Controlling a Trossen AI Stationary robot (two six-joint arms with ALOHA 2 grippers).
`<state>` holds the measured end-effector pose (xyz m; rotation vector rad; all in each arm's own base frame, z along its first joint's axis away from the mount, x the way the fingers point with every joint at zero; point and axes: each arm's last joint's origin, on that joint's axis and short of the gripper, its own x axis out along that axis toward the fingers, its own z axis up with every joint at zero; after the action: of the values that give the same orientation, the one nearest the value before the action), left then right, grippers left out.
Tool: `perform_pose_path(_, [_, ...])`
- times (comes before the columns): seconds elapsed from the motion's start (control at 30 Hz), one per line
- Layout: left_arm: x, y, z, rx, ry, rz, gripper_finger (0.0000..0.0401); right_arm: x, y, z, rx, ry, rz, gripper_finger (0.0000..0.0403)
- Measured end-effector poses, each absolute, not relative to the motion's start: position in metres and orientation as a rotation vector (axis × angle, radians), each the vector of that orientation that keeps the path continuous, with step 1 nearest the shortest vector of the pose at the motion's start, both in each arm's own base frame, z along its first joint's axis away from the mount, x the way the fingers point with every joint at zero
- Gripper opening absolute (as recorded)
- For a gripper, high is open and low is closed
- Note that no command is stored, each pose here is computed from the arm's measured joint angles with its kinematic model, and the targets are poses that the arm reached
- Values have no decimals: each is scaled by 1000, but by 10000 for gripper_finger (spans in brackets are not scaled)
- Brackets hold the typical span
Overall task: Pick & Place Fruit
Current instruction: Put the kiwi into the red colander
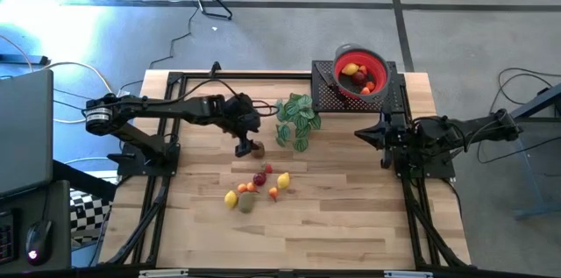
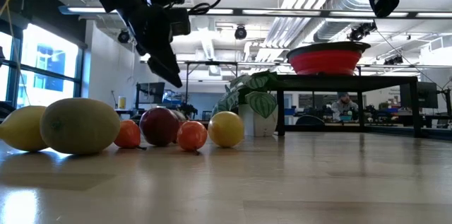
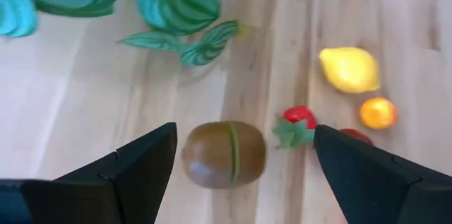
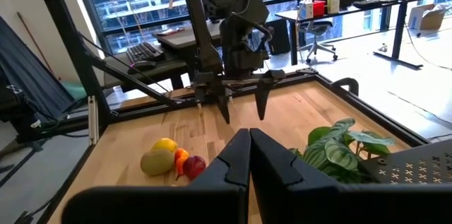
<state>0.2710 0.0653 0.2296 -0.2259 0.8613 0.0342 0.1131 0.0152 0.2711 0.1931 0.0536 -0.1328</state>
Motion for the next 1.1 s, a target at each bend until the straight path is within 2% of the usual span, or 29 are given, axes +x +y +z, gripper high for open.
perform_pose_path(0.5, [272, 68, 228, -319, 862, 147, 329, 114, 14, 271, 183, 54, -181, 2])
perform_pose_path(0.9, [288, 72, 164, -390, 1131, 180, 329, 114, 14, 270, 192, 57, -182, 2])
perform_pose_path(1.1, [290, 71, 156, -428, 1155, 117, 329, 114, 14, 270, 214, 56, -183, 2])
